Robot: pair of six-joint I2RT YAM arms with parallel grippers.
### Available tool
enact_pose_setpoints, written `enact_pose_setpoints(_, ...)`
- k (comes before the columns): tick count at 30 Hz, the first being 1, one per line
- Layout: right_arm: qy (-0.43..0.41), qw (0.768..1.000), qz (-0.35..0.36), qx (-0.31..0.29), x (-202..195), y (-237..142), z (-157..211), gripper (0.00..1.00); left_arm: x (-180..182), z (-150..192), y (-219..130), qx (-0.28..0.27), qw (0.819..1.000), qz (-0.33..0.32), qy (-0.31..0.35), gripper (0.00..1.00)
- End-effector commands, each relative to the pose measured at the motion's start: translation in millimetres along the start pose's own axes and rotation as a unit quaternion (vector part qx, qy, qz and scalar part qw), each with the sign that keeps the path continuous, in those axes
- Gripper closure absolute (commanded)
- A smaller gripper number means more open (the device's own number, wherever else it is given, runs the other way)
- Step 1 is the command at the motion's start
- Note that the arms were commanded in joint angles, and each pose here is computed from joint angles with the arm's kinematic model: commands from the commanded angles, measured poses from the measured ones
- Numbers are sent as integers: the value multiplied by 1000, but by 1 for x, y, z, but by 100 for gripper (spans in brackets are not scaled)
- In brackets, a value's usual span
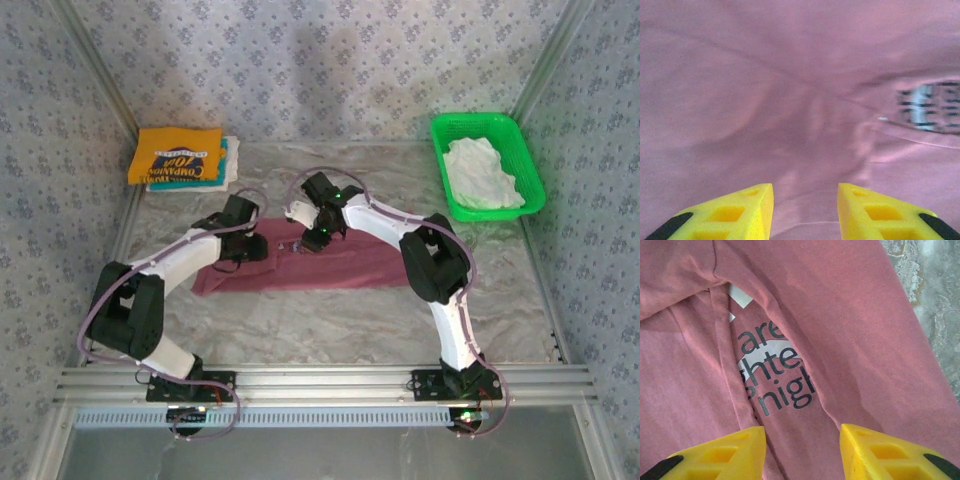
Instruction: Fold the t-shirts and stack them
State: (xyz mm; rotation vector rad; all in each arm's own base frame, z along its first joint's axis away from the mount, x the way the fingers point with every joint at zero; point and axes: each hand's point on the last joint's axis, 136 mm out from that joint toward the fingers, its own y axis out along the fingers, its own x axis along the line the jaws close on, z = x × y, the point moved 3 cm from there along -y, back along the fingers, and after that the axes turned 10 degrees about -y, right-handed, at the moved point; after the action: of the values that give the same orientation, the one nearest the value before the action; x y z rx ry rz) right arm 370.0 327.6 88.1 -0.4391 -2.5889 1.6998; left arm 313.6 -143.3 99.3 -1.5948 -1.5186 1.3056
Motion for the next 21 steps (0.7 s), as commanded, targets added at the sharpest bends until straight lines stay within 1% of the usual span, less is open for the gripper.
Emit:
enact_pose_setpoints(1,-3,1000,8,-1,-7,15,-1,55,-18,10,10,21,1000,3,21,62)
enact_pose_setpoints(5,0,1000,7,-3,-11,22,-2,56,-29,17,29,41,999,2,23,62)
enact_pose_setpoints(9,3,1000,12,-9,-16,27,1,57,-31,27,44,57,998,-5,24,62)
enact_pose_setpoints(11,5,1000,14,-10,-20,30,2,62,-29,30,48,61,998,-11,23,66)
enact_pose_setpoints(13,6,1000,13,-9,-21,32,3,70,-25,31,47,61,998,-24,20,70)
enact_pose_setpoints(17,2,1000,12,-8,-21,33,5,85,-18,28,35,44,998,-43,17,77)
enact_pose_setpoints(21,-2,1000,18,-8,-23,33,5,96,-15,25,21,39,998,-55,19,91)
